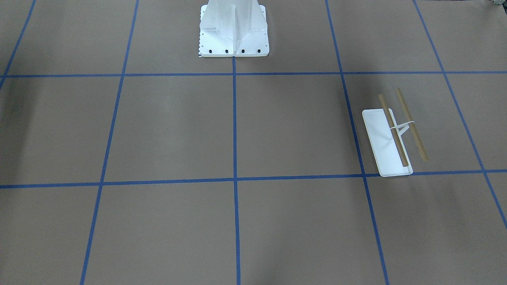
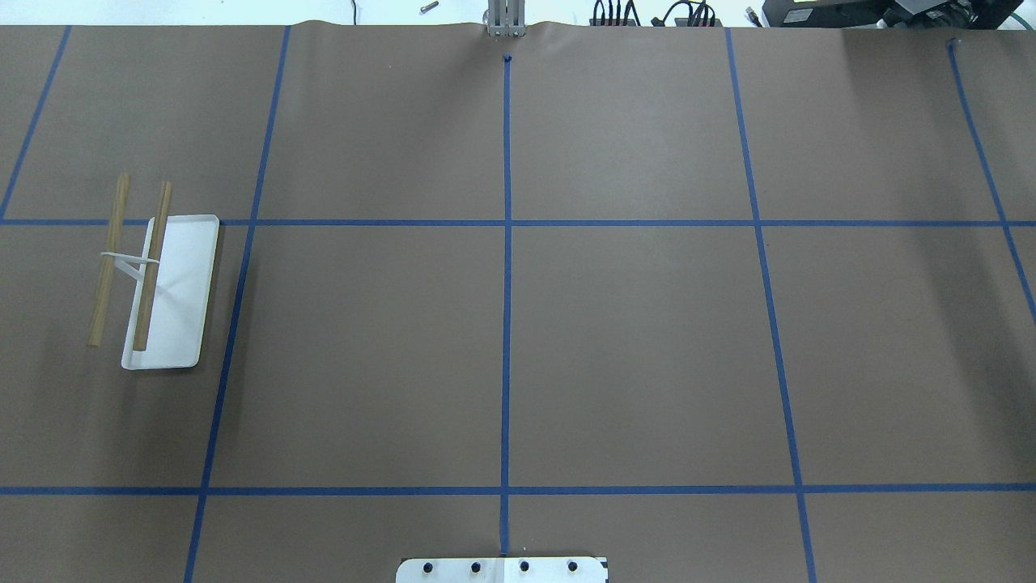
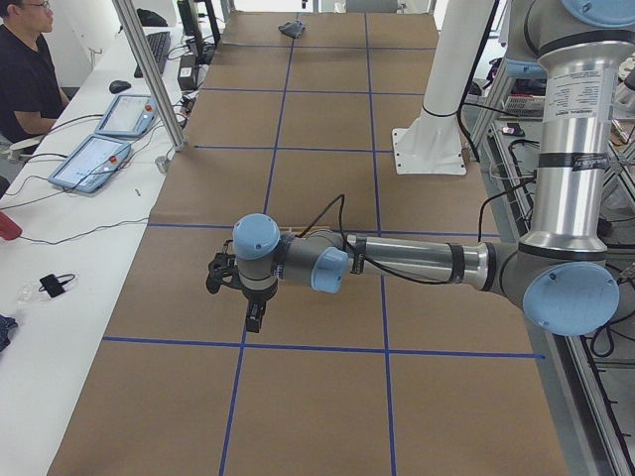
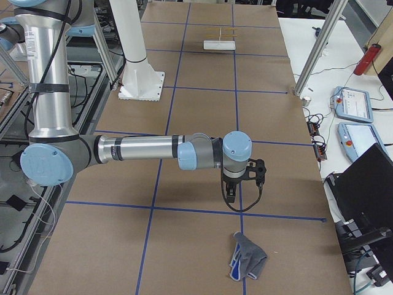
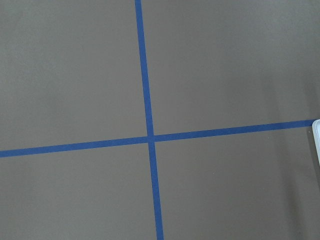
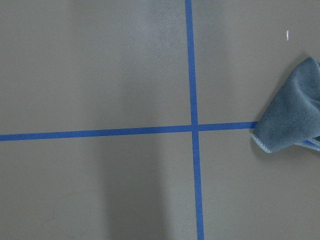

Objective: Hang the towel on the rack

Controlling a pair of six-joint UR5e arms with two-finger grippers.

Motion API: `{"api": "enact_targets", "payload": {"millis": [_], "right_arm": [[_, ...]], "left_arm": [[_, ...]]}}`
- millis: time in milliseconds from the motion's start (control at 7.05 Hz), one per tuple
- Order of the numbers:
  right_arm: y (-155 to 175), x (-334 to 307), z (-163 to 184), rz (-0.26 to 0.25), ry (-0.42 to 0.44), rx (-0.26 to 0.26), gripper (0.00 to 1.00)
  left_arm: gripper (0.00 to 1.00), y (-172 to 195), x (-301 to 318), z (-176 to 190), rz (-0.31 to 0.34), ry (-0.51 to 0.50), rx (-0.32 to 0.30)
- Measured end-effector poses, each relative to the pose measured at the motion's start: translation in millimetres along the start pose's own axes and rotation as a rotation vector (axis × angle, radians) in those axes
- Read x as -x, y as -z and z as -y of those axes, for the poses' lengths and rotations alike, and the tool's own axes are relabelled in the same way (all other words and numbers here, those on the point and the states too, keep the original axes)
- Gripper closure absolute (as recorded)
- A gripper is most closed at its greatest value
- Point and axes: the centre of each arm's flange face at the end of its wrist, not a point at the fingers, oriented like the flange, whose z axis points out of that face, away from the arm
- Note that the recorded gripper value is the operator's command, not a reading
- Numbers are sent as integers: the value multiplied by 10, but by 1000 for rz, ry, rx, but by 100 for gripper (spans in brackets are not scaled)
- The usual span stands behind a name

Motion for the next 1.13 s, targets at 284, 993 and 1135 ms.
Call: {"api": "enact_targets", "payload": {"millis": [284,993,1135], "right_arm": [[-9,-18,-20,-4,-4,2,0],[-4,6,24,-34,6,-5,0],[-10,-2,27,-46,9,-6,0]], "left_arm": [[1,-1,4,-6,-2,1,1],[1,13,10,-10,-1,2,-3],[1,11,15,-10,0,2,-3]]}}
